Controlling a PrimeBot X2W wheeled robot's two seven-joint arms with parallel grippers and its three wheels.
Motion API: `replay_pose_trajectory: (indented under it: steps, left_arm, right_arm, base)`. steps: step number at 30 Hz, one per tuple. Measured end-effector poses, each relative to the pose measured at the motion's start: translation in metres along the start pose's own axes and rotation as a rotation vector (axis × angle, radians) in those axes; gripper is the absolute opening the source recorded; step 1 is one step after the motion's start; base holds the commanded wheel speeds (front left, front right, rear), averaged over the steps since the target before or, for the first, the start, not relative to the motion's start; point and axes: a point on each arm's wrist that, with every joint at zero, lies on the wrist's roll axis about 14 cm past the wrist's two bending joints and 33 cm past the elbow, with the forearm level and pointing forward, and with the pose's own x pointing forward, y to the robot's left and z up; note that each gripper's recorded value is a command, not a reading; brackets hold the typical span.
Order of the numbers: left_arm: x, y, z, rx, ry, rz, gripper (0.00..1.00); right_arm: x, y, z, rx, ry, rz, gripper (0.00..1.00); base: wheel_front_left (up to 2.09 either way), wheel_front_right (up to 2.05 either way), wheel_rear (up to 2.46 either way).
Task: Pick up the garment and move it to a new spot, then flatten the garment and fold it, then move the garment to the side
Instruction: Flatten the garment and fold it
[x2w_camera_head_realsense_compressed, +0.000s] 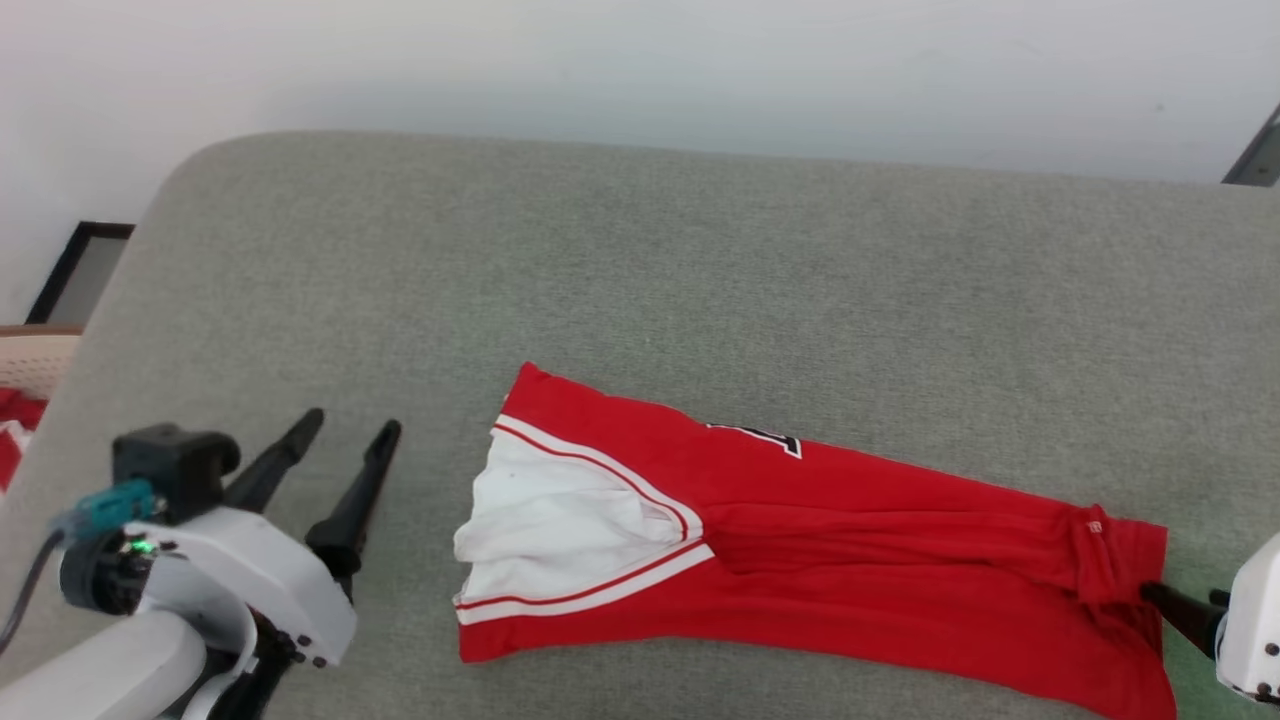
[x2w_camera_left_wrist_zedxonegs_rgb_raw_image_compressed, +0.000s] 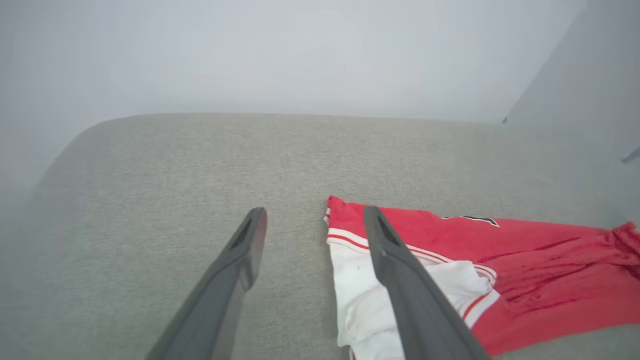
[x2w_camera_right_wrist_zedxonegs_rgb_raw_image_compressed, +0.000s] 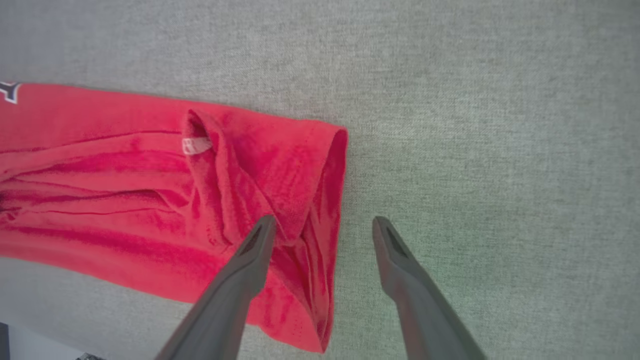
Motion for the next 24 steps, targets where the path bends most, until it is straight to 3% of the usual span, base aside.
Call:
replay_pose_trajectory:
  steps: [7,16,17,18,19,24]
  left_arm:
    - [-0.014,0.022,0.019,-0.021,-0.156,0.111,1.0]
    - [-0.055,0.049,-0.003,-0.079,-0.241,0.245,1.0]
    - [-0.059,0.051,-0.004,-0.087,-0.251,0.252,1.0]
    - [-0.063,0.054,-0.005,-0.098,-0.263,0.265,1.0]
    - [-0.066,0.056,-0.006,-0.097,-0.269,0.277,1.0]
    - [-0.082,0.067,-0.01,-0.104,-0.305,0.328,1.0]
  right_arm:
    - [0.012,0.0,-0.015,0.025,0.074,0.001,1.0]
    - [0.03,0.012,-0.025,0.003,0.138,0.02,1.0]
    - [0.032,0.014,-0.025,-0.002,0.141,0.025,0.69]
    - [0.034,0.017,-0.026,-0.01,0.148,0.034,0.28]
    - [0.036,0.018,-0.025,-0.018,0.146,0.039,0.0]
    - [0.044,0.022,-0.023,-0.026,0.148,0.062,0.0]
  base:
    - [0.0,0.0,0.0]
    - [0.0,0.0,0.0]
    - [0.0,0.0,0.0]
    - [0.0,0.0,0.0]
    - [0.0,0.0,0.0]
    - [0.0,0.0,0.0]
